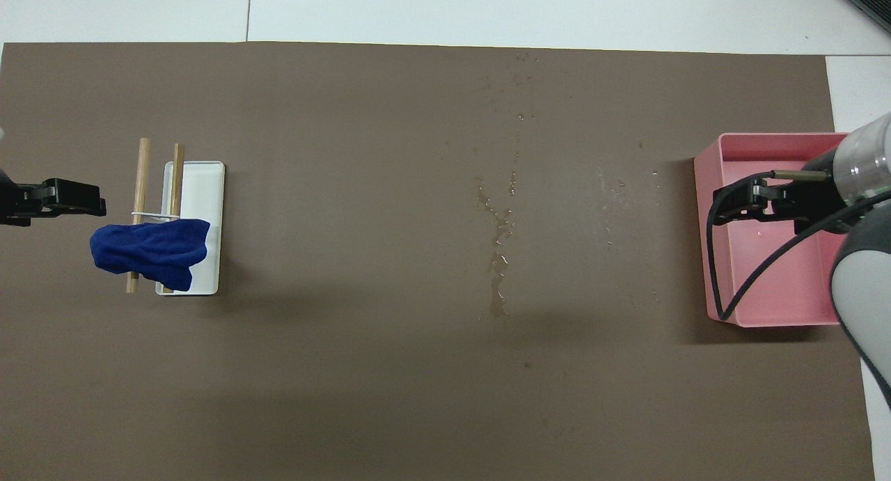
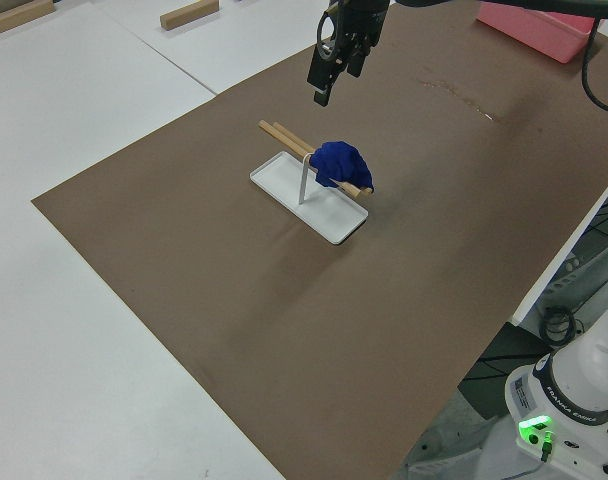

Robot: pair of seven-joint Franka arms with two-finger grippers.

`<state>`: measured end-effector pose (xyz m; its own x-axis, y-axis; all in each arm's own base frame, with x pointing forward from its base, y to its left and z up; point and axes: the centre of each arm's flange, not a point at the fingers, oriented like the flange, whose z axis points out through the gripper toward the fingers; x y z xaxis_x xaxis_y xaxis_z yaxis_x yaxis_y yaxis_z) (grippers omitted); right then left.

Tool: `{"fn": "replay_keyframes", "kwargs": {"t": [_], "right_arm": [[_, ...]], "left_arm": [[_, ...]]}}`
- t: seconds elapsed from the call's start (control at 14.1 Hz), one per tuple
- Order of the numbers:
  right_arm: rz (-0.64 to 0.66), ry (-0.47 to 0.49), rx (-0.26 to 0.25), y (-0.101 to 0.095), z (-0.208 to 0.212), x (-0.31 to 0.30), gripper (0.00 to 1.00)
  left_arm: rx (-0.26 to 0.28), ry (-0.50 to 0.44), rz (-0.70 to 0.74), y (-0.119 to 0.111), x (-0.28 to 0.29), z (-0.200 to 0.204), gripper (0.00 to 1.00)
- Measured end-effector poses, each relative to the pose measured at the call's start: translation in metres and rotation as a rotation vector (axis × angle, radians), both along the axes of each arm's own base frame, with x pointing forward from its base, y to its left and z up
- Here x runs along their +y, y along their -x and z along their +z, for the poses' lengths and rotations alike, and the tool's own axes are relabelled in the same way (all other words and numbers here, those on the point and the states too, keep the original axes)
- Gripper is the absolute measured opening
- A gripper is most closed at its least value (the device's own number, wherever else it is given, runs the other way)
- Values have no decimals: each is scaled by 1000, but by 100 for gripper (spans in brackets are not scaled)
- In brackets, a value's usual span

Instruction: Wipe water with towel using both arms

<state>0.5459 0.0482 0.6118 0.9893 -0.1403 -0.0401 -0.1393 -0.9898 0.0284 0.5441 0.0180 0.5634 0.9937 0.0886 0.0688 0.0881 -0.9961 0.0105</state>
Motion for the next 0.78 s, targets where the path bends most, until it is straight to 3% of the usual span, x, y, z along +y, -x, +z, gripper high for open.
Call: {"fn": "replay_keyframes", "kwargs": {"t": [0.36, 0.78], "right_arm": [[0, 0, 0, 0, 0, 0, 100], [1, 0, 0, 0, 0, 0, 100]], "left_arm": [[23, 12, 226, 7, 18, -47, 100], [70, 15, 384, 21, 31, -89, 100]]}}
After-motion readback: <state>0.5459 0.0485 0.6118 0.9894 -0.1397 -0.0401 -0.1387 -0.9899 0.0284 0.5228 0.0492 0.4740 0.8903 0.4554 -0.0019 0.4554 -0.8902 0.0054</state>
